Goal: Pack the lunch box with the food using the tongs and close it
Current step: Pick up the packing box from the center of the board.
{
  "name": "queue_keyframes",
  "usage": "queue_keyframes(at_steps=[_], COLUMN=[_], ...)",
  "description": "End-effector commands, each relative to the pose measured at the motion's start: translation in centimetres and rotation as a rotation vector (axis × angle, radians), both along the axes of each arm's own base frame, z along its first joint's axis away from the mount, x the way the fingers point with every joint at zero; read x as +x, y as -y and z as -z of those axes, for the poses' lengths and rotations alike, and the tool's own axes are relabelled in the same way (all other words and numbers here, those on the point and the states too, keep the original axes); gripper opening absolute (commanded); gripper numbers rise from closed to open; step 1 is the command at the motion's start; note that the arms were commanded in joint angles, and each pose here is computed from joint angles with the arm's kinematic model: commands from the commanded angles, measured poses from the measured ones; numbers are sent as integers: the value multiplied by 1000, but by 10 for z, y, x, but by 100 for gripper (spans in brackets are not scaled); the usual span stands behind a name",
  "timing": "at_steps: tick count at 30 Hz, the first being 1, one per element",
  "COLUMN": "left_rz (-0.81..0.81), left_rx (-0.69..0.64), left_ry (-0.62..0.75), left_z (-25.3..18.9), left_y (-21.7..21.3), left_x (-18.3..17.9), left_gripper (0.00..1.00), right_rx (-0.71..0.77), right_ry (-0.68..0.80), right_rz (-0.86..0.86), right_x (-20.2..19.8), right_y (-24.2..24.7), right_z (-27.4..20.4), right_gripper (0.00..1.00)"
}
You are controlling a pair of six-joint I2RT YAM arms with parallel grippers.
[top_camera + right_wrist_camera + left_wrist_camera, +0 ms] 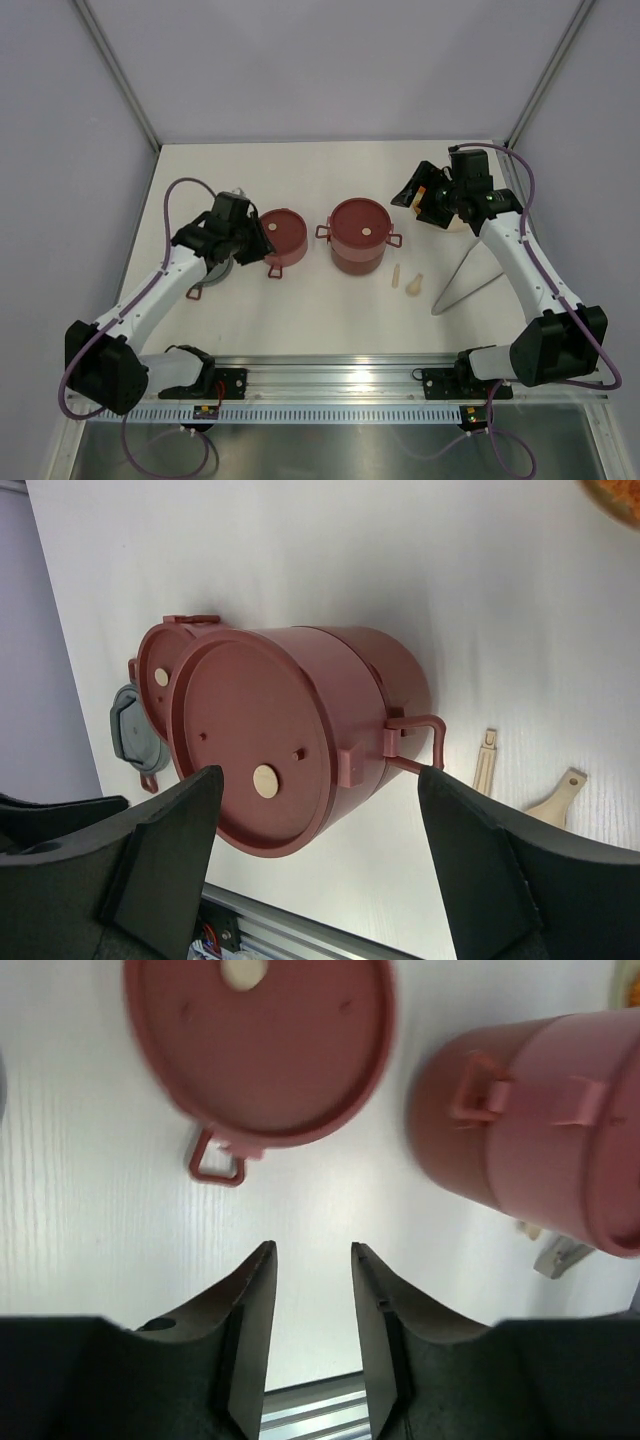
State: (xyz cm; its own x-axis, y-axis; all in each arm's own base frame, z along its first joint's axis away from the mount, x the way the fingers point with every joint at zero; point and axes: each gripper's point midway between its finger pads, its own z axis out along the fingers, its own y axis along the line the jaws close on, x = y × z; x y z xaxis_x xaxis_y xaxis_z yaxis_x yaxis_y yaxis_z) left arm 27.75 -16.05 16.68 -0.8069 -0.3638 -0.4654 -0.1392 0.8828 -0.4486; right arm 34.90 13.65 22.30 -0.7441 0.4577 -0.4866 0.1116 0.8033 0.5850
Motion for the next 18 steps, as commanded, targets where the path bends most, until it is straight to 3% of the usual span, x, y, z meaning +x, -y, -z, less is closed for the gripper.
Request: queue_keyframes(at_steps=[1, 6, 9, 18], left_rz=[-228, -345, -392, -431], left_rx=[-48, -222, -246, -393], left_ry=[-42, -52, -59, -83], left_z=[29, 48, 56, 80], left_y=[-10, -15, -26, -10], left_x=[6, 6, 15, 32], left_gripper=[38, 59, 65, 63], right_rx=[1, -9, -5, -11], right_ry=[34, 30, 27, 20], right_rz=[-14, -14, -16, -15], right_x=[5, 0, -2, -4], right_y=[-2, 0, 0, 1], right_z=[-10, -7, -5, -3], right_gripper=[87, 87, 88, 88])
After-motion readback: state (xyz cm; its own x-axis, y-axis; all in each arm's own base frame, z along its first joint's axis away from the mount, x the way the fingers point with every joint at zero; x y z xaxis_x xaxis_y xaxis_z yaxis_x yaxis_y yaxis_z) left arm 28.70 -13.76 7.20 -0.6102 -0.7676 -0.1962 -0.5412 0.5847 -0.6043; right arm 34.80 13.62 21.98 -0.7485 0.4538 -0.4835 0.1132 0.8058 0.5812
